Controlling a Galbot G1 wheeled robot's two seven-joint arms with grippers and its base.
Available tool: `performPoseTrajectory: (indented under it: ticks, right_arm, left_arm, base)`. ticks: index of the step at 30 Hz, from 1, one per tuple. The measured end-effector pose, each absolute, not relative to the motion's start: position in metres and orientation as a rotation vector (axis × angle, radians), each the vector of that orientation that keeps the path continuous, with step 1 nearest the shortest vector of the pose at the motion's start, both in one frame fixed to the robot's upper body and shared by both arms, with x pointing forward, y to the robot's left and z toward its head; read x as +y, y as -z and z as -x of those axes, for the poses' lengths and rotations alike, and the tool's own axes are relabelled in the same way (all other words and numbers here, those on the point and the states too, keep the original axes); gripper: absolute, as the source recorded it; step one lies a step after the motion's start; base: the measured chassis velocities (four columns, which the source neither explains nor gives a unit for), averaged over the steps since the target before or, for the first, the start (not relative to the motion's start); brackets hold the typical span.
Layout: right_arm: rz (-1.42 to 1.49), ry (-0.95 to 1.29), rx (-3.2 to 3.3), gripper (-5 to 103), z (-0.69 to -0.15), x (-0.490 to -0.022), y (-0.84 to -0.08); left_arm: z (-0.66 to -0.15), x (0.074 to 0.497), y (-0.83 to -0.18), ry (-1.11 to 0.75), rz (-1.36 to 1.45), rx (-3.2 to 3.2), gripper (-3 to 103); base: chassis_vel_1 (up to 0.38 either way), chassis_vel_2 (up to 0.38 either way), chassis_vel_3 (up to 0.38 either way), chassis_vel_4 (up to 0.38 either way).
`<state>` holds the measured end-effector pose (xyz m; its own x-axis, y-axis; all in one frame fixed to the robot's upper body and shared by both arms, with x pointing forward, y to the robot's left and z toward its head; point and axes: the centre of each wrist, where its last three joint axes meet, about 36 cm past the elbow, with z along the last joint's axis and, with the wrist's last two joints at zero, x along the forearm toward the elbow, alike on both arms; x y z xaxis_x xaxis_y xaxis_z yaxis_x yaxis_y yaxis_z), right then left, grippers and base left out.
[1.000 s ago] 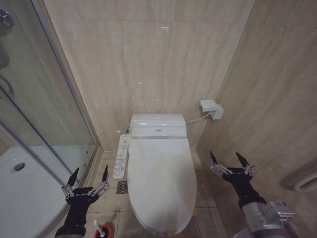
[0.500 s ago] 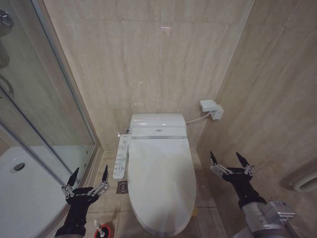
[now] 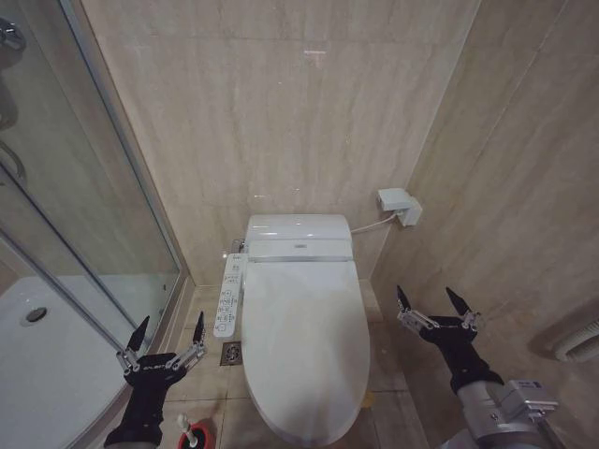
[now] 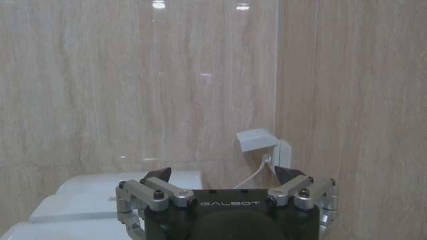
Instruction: Open the toilet lid, clean the toilet bowl with a toilet brush, close the toilet lid, and flush.
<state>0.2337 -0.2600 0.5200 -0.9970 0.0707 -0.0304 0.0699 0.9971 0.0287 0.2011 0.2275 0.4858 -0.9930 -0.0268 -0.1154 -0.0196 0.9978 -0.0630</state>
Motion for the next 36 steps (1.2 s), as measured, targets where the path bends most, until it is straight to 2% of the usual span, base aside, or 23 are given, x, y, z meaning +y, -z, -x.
performPoseTrajectory:
  ticks: [13,22,31,36]
  right_arm:
    - [-0.109,-0.043,3.108,100,-0.234,-0.26,-0.52]
    - [-0.109,-0.043,3.108,100,-0.234,-0.26,-0.52]
    - [-0.109,-0.043,3.108,100,-0.234,-0.26,-0.52]
    - [-0.109,-0.043,3.108,100,-0.234,-0.26,-0.52]
  left_arm:
    - [-0.203,0.228,-0.484,0.089,0.038,3.027,100]
    - [-0.257,0.263,-0.443,0.025,0.123,3.165,100]
    - [-0.258,0.264,-0.454,0.005,0.156,3.099,100]
    - [-0.265,0.275,-0.437,-0.045,0.135,3.095,100]
  base:
    - [0.0,0.0,0.0,0.0]
    - [0.0,0.0,0.0,0.0]
    - [0.0,0.0,0.0,0.0]
    - [0.0,0.0,0.0,0.0]
